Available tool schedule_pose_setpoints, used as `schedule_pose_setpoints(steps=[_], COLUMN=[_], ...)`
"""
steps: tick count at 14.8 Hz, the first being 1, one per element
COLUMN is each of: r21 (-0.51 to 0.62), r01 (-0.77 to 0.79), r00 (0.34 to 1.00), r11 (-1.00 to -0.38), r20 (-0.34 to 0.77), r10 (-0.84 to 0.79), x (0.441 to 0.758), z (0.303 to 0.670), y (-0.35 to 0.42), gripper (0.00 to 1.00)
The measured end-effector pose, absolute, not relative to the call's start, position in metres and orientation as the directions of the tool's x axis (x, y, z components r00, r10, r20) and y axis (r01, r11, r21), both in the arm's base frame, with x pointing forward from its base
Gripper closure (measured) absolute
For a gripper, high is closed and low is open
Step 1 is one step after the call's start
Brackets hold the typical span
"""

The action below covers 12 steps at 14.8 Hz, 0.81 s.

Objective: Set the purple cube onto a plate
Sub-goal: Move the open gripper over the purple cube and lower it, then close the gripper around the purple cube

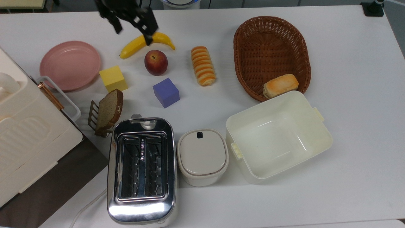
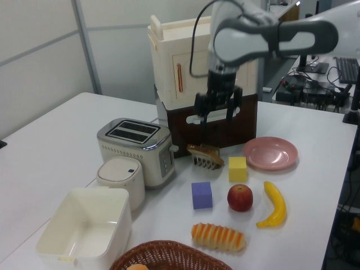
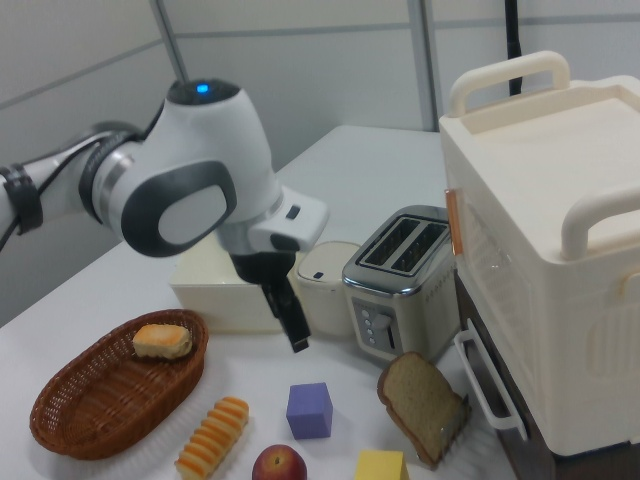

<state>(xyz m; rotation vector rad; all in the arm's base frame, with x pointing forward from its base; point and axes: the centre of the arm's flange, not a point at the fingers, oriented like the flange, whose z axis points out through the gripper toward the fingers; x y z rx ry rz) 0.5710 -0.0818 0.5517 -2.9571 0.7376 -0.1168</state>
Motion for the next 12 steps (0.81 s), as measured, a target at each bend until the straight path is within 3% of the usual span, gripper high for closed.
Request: schedule_pose_setpoints(steps=[7,12], r21=[-0.119,-0.136], r01=[-0.699,-0.706], r00=[0.71,0.703], r11=[-0.705,-0.695], r20=[0.002,-0.007], r10=[-0.704,-0.712], x=[0.583,0.602], z=[0.465,0.423], y=[-0.063,-0.038], gripper=[0.0,0.0])
